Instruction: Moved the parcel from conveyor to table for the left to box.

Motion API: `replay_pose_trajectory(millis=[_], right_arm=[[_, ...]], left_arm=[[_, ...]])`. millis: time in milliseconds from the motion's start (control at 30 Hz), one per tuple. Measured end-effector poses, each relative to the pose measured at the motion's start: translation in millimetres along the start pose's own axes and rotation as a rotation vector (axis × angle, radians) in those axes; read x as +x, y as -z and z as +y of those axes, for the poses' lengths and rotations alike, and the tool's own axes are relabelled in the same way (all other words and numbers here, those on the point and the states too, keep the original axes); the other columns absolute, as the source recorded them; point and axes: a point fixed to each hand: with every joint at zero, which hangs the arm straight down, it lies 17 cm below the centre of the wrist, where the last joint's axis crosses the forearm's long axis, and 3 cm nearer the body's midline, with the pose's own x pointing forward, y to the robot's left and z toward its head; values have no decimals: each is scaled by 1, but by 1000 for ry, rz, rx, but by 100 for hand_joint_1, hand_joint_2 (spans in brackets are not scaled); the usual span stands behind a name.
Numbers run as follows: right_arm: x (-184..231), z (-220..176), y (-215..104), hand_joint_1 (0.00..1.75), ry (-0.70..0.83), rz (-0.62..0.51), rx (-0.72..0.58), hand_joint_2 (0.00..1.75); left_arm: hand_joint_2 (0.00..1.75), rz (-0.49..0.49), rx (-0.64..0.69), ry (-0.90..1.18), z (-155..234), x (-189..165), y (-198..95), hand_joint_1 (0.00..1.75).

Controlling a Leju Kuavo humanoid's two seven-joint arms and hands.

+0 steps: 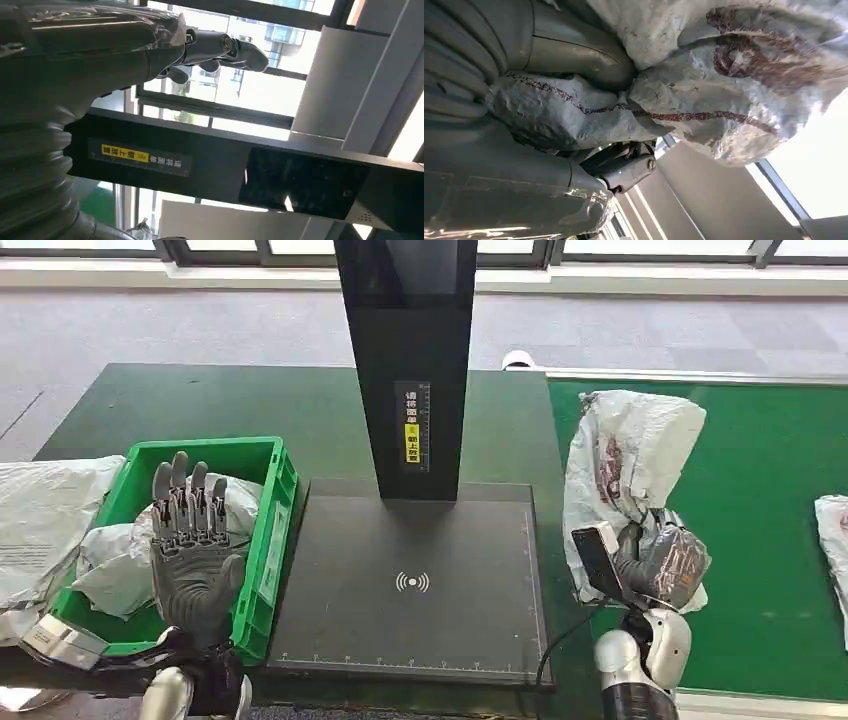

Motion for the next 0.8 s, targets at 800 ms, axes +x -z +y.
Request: replay_pose_trajectory(millis=[800], right_arm=[[173, 2, -48, 175, 646, -418, 288, 175]], left_arm=[[175, -6, -83, -54, -13, -16, 16, 0]])
